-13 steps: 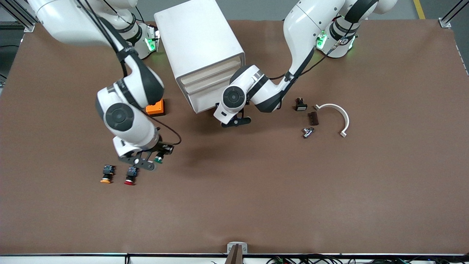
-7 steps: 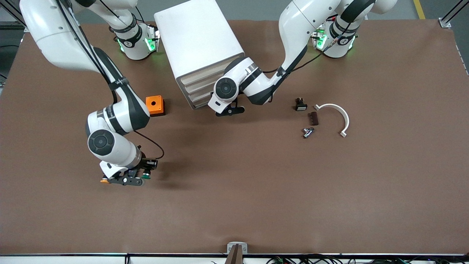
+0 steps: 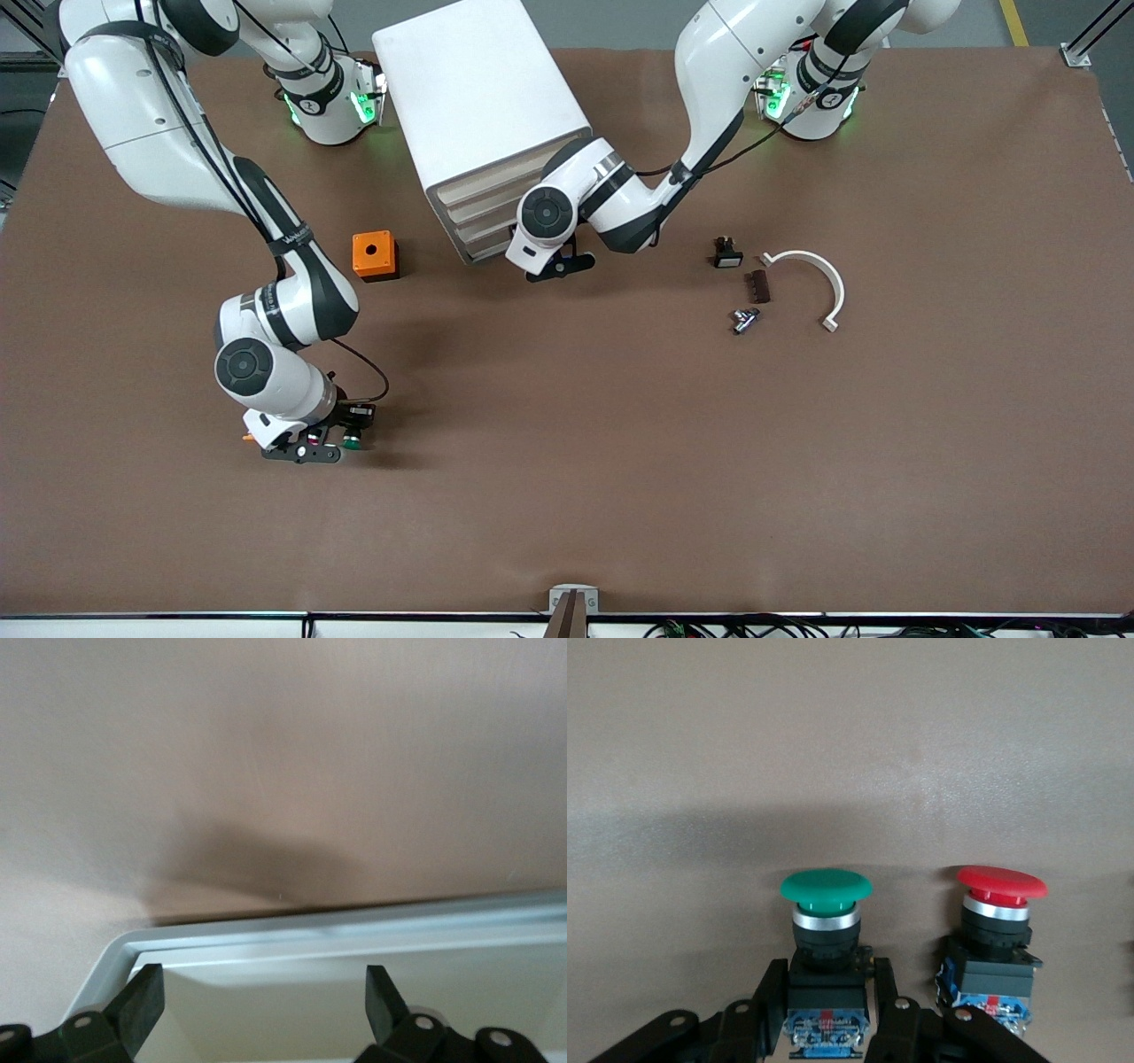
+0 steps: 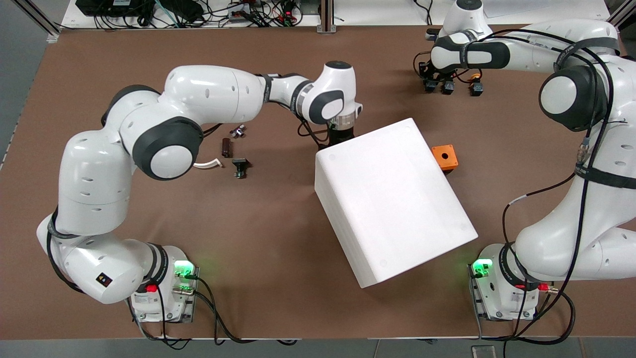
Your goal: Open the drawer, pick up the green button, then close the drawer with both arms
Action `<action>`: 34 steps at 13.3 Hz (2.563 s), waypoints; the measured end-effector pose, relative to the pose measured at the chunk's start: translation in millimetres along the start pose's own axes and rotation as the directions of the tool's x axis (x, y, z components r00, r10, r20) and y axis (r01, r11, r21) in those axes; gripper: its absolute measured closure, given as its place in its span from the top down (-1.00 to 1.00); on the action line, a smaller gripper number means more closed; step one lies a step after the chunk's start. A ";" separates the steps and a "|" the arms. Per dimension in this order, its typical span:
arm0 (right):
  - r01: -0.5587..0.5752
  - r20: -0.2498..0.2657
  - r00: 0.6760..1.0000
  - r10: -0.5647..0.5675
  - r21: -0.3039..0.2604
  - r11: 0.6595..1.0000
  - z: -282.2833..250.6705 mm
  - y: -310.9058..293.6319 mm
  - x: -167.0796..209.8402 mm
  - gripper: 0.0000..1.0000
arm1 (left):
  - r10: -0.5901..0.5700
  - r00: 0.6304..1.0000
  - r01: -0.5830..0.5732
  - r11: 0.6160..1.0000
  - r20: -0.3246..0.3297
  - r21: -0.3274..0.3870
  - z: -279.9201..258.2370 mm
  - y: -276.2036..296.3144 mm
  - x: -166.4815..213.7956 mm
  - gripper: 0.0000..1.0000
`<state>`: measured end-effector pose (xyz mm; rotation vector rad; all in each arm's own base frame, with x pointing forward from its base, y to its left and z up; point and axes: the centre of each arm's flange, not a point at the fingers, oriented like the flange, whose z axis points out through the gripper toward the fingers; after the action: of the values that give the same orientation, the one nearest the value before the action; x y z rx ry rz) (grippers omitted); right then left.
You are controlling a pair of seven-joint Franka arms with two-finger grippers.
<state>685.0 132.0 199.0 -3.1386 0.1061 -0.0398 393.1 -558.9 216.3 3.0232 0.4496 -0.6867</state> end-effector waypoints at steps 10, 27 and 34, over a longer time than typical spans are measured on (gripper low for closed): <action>-0.007 -0.031 0.999 0.007 0.004 1.000 -87.0 10.5 38.4 1.00 | -0.156 0.972 0.134 0.982 -0.173 -0.132 -287.1 -180.2 128.1 1.00; -0.044 -0.091 0.995 0.043 -0.007 0.999 -414.3 147.6 -94.3 1.00 | 0.096 0.933 -0.081 0.995 -0.347 0.057 -460.6 -436.1 108.9 1.00; -0.044 -0.103 0.994 0.043 -0.006 0.999 -421.0 147.5 -106.4 1.00 | 0.202 0.904 -0.177 0.979 -0.376 0.101 -482.6 -477.2 92.2 1.00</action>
<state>558.2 -8.0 617.0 -3.1402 0.1758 -0.2010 543.0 -41.5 639.3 3.2049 0.1288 -0.0921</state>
